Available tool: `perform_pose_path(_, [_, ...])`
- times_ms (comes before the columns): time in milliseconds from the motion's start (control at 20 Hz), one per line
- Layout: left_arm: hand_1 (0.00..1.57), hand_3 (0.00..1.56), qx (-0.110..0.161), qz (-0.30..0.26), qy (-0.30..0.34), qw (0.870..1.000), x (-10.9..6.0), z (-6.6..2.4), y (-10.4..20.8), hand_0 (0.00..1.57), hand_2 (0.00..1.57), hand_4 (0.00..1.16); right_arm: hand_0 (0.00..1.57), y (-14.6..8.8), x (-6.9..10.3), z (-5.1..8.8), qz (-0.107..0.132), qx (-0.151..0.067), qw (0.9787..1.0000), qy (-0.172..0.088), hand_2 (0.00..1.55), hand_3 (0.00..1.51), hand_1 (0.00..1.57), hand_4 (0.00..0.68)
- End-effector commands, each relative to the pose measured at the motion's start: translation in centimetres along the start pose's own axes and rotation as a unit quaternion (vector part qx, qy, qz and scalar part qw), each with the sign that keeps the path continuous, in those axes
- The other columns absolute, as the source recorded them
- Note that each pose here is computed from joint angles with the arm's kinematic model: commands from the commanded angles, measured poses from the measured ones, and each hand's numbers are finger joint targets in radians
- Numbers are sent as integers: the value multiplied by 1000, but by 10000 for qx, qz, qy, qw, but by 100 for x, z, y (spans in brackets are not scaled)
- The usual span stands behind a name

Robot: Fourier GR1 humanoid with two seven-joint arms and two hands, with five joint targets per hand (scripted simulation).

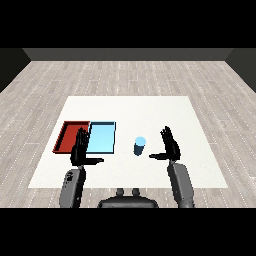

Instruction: Pick the blue can and put it in the blue box

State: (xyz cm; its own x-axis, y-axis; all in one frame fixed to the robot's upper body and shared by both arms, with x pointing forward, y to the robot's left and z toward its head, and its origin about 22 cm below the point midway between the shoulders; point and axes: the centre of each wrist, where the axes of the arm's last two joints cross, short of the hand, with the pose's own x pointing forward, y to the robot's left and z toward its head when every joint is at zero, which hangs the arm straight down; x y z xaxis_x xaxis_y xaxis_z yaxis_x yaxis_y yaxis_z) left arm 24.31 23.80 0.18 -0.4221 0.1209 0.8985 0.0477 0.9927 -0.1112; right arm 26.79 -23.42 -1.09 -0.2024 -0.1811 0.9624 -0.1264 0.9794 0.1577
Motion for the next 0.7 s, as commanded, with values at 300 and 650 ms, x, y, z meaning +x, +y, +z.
perform_pose_path(300, [0, 0, 93, -7, -73, 9999, 45, 26, 138, 0, 0, 0, 0, 153, -369, -43, -247, -77, 9988, 414, 0, 0, 0, 0])
perform_pose_path(650, [0, 0, 103, 101, -110, 9998, -46, 152, 273, 0, 0, 0, 0, 390, -375, -27, -225, -123, 9981, 560, 0, 0, 0, 0])
